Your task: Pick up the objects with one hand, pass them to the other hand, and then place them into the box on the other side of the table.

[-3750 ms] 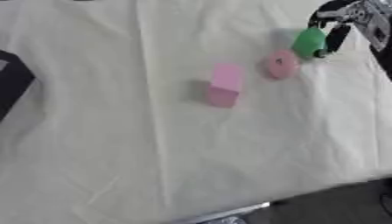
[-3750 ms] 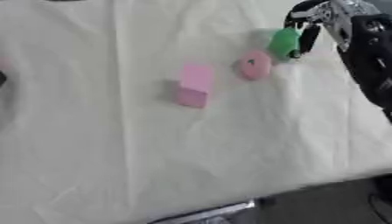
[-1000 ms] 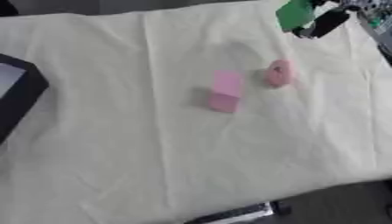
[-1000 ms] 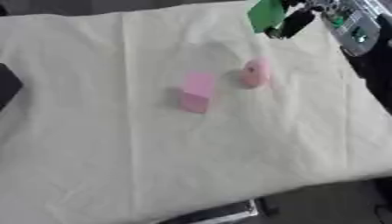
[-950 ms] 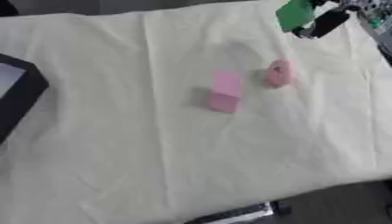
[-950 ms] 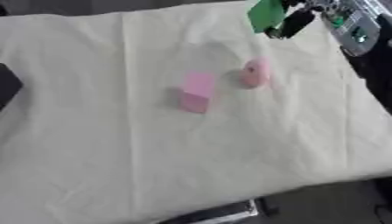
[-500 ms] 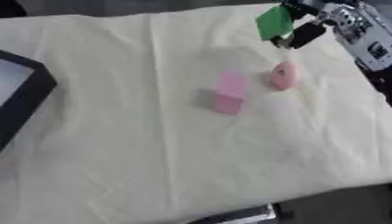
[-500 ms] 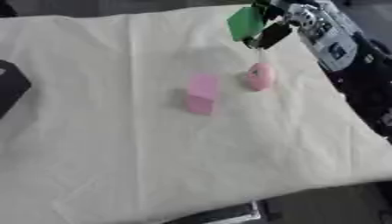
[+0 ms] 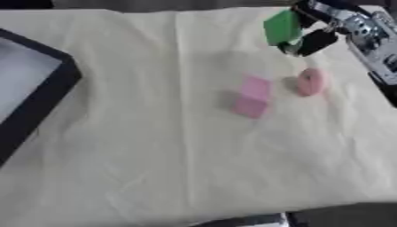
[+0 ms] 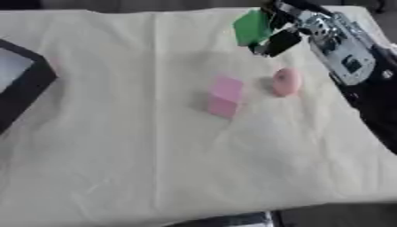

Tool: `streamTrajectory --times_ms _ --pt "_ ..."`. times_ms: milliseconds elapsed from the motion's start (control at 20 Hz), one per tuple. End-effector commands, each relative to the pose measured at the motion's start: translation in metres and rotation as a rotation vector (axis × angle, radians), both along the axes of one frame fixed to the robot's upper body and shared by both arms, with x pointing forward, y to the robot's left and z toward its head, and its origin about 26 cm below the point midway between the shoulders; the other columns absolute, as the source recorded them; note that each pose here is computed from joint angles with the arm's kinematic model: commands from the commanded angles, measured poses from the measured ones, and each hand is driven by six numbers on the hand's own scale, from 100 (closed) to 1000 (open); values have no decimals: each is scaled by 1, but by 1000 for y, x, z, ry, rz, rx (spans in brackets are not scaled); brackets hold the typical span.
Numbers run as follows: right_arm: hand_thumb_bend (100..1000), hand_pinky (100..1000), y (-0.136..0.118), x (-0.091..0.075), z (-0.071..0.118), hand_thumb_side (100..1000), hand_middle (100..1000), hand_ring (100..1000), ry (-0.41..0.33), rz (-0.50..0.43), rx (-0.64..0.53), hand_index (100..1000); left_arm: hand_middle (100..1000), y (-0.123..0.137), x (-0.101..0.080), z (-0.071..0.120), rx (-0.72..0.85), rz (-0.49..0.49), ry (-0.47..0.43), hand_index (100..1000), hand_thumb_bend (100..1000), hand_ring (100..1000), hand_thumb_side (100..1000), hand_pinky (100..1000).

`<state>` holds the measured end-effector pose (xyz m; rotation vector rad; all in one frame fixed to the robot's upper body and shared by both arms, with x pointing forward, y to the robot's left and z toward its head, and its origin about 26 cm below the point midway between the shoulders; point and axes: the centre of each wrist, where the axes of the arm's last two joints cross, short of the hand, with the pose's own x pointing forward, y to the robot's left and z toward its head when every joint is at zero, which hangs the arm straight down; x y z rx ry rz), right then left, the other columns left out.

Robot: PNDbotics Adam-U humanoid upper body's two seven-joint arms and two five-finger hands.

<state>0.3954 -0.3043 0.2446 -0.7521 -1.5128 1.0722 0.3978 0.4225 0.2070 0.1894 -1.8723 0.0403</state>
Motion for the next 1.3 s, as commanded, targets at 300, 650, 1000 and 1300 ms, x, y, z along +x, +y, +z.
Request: streamTrajectory --times_ms 300,650,1000,1300 --pt "205 753 21 -6 14 100 527 603 -72 25 99 538 777 5 -7 26 54 10 -54 898 476 746 792 844" --pt "205 742 52 0 2 100 524 586 -74 64 198 538 770 -5 -11 34 91 -20 -79 892 471 743 782 836" --pt "146 737 79 4 -12 100 523 577 -62 106 263 538 765 -22 -17 43 131 -67 -111 886 470 741 771 834" --pt "172 734 97 7 -22 100 523 572 -53 130 315 538 754 -39 -23 54 179 -94 -132 873 528 731 735 822"
